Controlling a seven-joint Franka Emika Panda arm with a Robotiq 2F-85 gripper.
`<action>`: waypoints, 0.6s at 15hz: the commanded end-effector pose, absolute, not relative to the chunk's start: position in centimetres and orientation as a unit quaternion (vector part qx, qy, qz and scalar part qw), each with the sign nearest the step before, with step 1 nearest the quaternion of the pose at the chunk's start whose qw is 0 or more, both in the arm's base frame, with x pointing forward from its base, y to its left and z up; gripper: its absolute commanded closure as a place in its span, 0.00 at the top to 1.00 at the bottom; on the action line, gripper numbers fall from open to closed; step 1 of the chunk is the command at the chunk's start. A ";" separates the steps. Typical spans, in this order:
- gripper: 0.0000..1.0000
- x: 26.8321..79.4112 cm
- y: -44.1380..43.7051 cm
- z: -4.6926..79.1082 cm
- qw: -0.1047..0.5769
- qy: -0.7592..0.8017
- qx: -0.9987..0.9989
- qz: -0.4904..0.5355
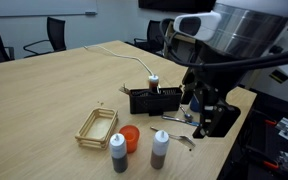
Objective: Move the silver pot to the right
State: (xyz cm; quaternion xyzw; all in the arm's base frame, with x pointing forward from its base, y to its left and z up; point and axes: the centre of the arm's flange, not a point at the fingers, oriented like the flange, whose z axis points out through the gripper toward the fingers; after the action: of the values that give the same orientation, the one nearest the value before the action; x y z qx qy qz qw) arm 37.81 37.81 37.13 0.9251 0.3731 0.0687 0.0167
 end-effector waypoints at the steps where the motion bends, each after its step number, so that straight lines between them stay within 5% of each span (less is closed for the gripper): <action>1: 1.00 37.9 37.8 37.2 0.017 0.373 0.925 0.069; 9: 1.00 38.1 40.9 35.5 -0.010 0.383 0.921 0.069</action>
State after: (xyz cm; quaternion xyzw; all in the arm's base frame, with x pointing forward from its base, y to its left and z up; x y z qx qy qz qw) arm 37.52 38.47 36.70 0.9233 0.3779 0.0677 0.0112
